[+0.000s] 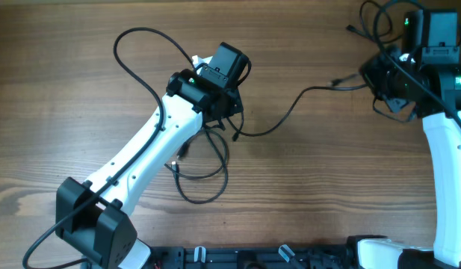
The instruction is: Untangle cables
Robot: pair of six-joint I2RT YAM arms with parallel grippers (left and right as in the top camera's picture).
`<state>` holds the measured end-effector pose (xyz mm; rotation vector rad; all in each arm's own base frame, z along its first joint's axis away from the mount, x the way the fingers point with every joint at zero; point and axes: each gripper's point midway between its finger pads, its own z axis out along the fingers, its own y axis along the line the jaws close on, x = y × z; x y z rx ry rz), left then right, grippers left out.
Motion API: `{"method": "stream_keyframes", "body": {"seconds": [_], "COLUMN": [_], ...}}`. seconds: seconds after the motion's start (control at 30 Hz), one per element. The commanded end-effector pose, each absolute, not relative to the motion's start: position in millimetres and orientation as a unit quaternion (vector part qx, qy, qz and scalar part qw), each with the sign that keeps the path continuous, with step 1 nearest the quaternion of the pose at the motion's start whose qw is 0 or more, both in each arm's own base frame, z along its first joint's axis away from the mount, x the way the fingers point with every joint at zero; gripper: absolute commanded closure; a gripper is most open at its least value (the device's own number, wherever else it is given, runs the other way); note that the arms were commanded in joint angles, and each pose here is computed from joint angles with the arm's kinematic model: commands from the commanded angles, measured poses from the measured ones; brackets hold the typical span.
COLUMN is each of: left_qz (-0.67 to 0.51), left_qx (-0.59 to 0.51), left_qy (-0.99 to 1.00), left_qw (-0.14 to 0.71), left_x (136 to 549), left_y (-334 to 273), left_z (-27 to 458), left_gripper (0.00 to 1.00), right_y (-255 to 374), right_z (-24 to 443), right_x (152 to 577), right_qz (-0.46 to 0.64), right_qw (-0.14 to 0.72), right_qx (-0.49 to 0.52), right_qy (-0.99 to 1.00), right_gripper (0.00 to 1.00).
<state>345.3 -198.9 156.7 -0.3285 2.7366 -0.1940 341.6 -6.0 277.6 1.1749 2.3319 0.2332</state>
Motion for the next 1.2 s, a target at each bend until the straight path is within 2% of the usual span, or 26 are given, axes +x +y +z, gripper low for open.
{"method": "stream_keyframes", "body": {"seconds": [0.0,0.2,0.33,0.47,0.63,0.83,0.9,1.0,1.1,1.13,1.17], "left_qz": [-0.03,-0.034,-0.024,-0.025,0.016,-0.005,-0.031,-0.058,-0.075,-0.075,-0.075], "left_qx": [-0.155,-0.184,-0.197,-0.196,-0.216,-0.216,-0.213,-0.209,-0.206,-0.206,-0.206], "left_qy": [0.965,0.96,0.959,0.96,0.955,0.958,0.961,0.963,0.963,0.963,0.963], "left_qw": [0.21,0.208,0.201,0.2,0.203,0.188,0.175,0.162,0.154,0.154,0.154], "left_x": [355,356,357,356,358,357,355,354,353,353,353], "left_y": [-178,-175,-161,-162,-133,-139,-150,-160,-166,-166,-166], "left_z": [154,154,152,152,151,149,148,148,148,148,148], "left_gripper": [0.93,0.96,0.96,0.96,0.96,0.95,0.77,0.63,0.17,0.06,0.0], "right_y": [-39,-27,-28,-29,-42,-28,-25,-25,-27,-32,-37], "right_z": [277,222,193,194,200,200,201,202,205,207,208], "right_x": [332,314,309,317,325,333,337,339,344,345,346], "right_qz": [-0.005,0.004,-0.012,-0.005,-0.028,0.015,0.027,0.03,0.028,0.019,0.007], "right_qw": [0.282,0.202,0.182,0.197,0.234,0.226,0.228,0.233,0.247,0.255,0.265], "right_qx": [0.446,0.491,0.496,0.496,0.501,0.496,0.495,0.495,0.494,0.496,0.499], "right_qy": [0.85,0.848,0.849,0.845,0.833,0.838,0.838,0.837,0.833,0.83,0.825], "right_gripper": [0.96,0.96,0.96,0.96,0.96,0.96,0.96,0.96,0.96,0.96,0.96]}}
